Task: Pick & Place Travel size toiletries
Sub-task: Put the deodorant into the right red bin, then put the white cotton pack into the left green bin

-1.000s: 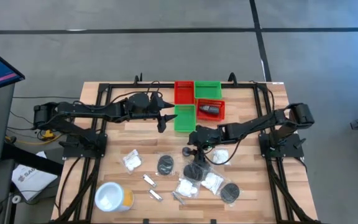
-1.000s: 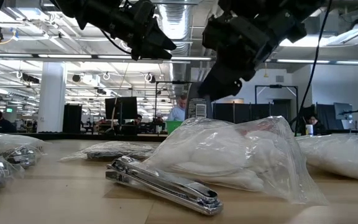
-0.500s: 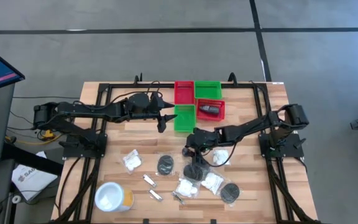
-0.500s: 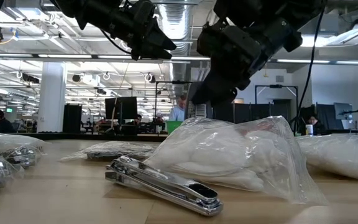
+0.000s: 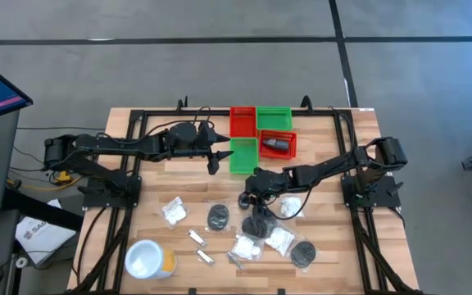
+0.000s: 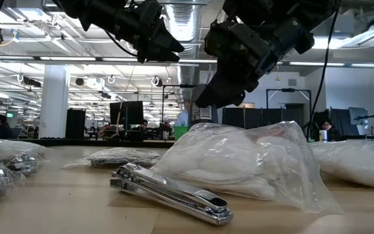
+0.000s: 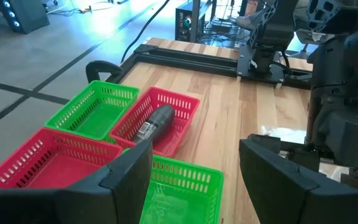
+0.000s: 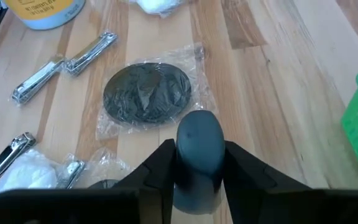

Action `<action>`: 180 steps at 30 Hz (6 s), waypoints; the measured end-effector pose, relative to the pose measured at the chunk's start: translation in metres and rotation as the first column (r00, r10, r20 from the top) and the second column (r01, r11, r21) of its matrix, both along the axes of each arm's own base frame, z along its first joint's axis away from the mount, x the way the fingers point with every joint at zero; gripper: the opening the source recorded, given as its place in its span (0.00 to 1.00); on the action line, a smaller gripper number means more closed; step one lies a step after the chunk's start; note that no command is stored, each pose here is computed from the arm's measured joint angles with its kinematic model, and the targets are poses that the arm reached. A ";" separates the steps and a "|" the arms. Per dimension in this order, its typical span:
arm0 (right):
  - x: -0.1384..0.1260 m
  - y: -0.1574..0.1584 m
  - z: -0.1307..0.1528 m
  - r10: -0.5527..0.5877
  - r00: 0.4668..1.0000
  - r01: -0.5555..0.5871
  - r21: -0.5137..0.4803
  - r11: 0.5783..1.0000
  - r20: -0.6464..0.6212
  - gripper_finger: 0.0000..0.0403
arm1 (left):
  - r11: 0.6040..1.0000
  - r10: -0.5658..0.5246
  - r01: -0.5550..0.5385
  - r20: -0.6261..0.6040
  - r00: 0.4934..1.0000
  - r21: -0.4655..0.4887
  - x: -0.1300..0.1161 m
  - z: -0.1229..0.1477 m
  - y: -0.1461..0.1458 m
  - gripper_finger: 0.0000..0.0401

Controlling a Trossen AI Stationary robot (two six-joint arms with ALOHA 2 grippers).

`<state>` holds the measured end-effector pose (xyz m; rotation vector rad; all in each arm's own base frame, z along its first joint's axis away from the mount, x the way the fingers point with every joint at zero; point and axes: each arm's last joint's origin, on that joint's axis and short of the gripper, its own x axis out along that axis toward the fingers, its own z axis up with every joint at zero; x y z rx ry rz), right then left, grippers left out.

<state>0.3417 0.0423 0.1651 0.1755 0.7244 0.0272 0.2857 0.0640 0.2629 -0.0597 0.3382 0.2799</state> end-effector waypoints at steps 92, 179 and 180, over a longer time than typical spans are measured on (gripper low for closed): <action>-0.057 -0.150 0.048 -0.571 0.820 0.544 -0.260 0.798 -0.035 0.23 | 1.000 -0.005 0.005 0.000 1.000 -0.003 0.000 0.000 0.000 0.57; -0.083 -0.031 0.034 -0.169 0.932 0.144 -0.101 0.984 -0.322 0.33 | 1.000 -0.001 0.001 0.002 1.000 -0.008 0.000 0.000 0.000 0.57; -0.083 -0.029 0.034 -0.162 0.933 0.136 -0.101 0.986 -0.322 0.33 | 1.000 -0.003 0.003 0.002 1.000 -0.008 0.000 0.000 0.000 0.57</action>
